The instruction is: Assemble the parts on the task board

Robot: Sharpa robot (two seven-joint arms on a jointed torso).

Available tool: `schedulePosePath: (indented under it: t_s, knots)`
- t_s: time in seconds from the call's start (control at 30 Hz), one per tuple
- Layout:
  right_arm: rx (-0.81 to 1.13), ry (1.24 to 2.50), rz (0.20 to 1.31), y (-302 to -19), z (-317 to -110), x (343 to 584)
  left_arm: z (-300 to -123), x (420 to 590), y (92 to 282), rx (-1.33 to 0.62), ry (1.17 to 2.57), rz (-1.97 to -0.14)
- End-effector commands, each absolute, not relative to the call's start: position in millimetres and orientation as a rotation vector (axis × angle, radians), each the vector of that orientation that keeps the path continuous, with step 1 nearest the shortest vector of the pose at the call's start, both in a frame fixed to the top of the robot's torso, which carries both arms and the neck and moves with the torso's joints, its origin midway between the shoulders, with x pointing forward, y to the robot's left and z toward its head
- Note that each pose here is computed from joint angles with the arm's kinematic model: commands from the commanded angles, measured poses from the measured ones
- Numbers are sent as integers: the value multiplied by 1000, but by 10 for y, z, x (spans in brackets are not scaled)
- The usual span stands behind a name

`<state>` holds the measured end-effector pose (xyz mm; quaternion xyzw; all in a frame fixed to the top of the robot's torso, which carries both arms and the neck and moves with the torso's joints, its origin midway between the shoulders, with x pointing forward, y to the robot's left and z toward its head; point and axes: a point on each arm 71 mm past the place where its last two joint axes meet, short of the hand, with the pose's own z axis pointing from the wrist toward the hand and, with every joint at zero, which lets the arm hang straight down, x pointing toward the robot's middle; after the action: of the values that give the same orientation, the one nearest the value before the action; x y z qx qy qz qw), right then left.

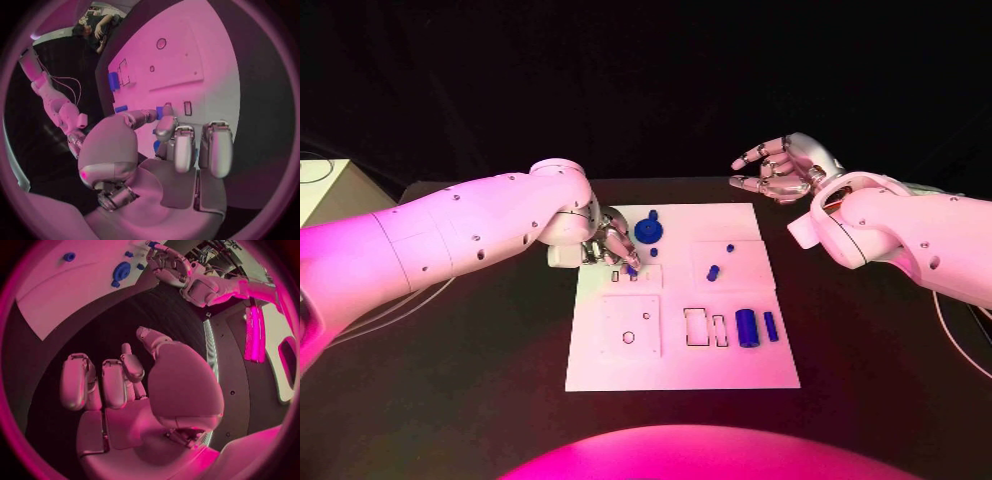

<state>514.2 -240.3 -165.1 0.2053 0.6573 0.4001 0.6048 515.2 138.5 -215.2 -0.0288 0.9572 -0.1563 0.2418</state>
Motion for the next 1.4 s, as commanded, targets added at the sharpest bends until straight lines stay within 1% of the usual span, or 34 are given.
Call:
schedulePosePath:
  t_s: [0.03,0.27,0.63,1.4]
  knots:
    - [459,1529,935,-2386,-1655,5137,-2165,5138,1372,-49,2658,-417]
    - [458,1529,936,-2383,-1655,5137,-2199,5141,1356,-53,2658,-409]
    - [458,1530,936,-2380,-1655,5137,-2202,5151,1341,-75,2635,-402]
    - [457,1532,938,-2378,-1657,5138,-2248,5146,1293,-41,2637,-378]
